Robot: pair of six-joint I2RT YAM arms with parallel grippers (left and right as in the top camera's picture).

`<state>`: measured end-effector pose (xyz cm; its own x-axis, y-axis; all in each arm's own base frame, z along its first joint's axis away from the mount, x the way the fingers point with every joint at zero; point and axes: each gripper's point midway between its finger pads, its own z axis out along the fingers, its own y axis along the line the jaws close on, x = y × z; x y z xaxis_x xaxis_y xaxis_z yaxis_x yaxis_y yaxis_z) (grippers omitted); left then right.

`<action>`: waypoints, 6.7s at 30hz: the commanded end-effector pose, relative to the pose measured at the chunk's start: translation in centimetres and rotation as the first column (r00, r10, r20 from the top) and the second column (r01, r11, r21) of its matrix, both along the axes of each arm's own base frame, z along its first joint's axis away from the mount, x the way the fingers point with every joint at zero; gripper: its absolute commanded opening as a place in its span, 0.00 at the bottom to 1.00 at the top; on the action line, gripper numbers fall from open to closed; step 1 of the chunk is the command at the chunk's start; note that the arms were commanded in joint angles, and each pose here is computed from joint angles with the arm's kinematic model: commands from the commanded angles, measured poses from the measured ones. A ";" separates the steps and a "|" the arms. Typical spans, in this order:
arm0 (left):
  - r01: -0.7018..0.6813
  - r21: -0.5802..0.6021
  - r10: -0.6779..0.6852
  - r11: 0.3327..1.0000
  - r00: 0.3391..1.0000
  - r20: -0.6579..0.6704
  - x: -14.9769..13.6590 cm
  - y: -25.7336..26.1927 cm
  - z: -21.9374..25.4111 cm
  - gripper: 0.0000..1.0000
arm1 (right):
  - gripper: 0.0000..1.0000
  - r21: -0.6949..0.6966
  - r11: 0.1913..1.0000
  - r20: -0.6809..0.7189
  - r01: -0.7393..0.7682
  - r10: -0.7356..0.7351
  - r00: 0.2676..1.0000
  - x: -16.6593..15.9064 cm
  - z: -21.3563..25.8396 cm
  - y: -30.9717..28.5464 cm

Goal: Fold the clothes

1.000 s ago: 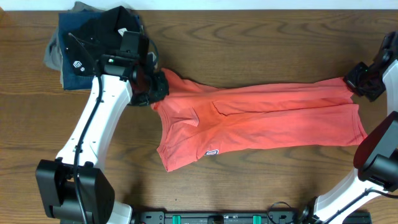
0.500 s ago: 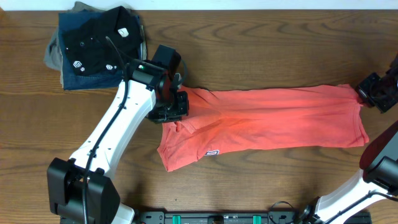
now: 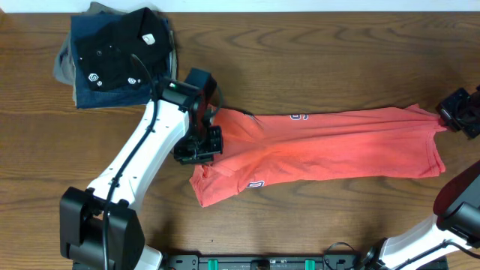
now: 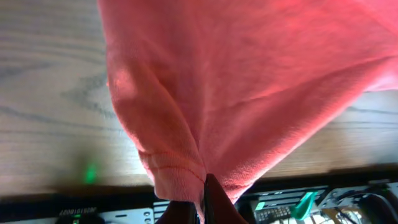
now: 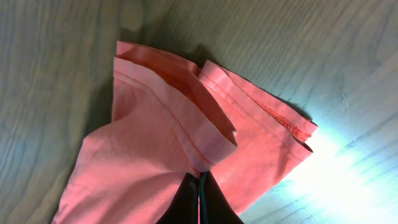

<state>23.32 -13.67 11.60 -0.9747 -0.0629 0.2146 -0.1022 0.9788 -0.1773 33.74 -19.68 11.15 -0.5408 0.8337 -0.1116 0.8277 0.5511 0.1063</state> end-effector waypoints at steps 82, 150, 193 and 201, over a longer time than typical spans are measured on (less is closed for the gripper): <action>-0.299 0.386 0.296 0.873 0.953 0.069 4.9 13.2 -11.9 0.06 | 0.01 0.075 0.980 -0.022 -0.186 0.188 0.982 -0.9 -9.9 9.2; -0.280 0.337 0.252 0.899 0.960 0.124 6.3 12.7 -11.3 0.07 | 0.03 0.018 0.900 -0.075 -0.436 0.436 0.897 2.5 -12.3 16.3; -0.333 0.263 0.253 0.905 0.921 0.295 3.9 12.9 -1.8 0.98 | 0.99 0.140 0.911 0.035 -0.389 0.388 0.921 -0.2 -5.8 8.9; -0.329 0.270 0.252 0.905 0.926 0.281 3.5 13.0 -2.1 0.98 | 0.99 0.242 0.852 0.171 -0.464 0.433 0.885 -1.3 -9.8 12.1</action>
